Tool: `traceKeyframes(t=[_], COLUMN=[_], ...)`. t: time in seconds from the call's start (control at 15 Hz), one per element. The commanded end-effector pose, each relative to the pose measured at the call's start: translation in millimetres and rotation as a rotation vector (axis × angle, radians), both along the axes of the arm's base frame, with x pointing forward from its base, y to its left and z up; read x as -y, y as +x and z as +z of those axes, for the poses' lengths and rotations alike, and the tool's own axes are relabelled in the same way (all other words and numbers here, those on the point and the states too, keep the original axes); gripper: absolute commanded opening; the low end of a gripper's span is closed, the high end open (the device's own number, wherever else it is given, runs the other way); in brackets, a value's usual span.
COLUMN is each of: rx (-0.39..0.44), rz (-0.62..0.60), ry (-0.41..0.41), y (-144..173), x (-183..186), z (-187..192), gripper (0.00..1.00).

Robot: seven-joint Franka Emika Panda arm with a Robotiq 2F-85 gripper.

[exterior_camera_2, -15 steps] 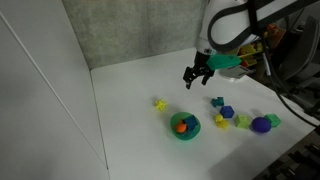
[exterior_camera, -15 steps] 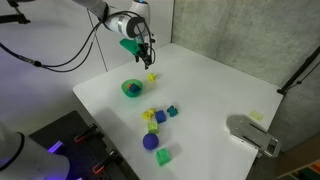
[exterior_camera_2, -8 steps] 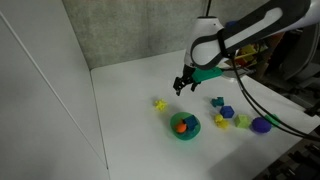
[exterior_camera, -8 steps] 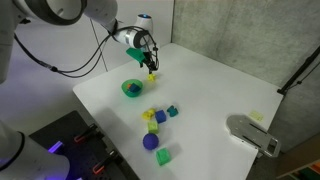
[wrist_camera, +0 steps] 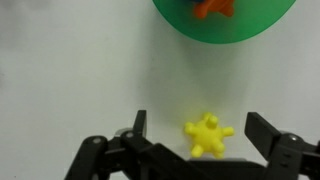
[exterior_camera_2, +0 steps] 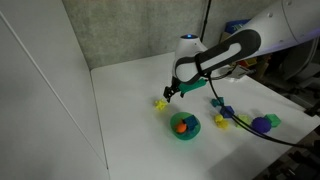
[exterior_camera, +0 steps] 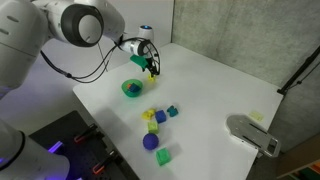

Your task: Put the yellow thing onto the bowl

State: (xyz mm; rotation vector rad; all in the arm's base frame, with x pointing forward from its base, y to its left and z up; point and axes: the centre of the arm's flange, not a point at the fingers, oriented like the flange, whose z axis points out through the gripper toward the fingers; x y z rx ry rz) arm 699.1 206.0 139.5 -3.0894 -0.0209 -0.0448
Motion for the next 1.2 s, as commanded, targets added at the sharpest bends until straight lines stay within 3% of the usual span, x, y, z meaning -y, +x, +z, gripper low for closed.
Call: traceKeyframes(t=[0.0,0.4,1.0,1.07,1.13], rx=[0.027,0.077,0.122,0.125,0.127], rz=[0.0,0.014,0.027,0.028,0.03], ry=[-0.023,-0.022,-0.008,-0.008,-0.01], y=[40.3,63.5,70.1,69.6,69.6], x=[-19.5,-40.2,-56.9,-57.9,-58.5], z=[-25.7,-48.7,-75.5,-78.0,-78.7], gripper=[1.0,1.0,1.0,0.75,0.75])
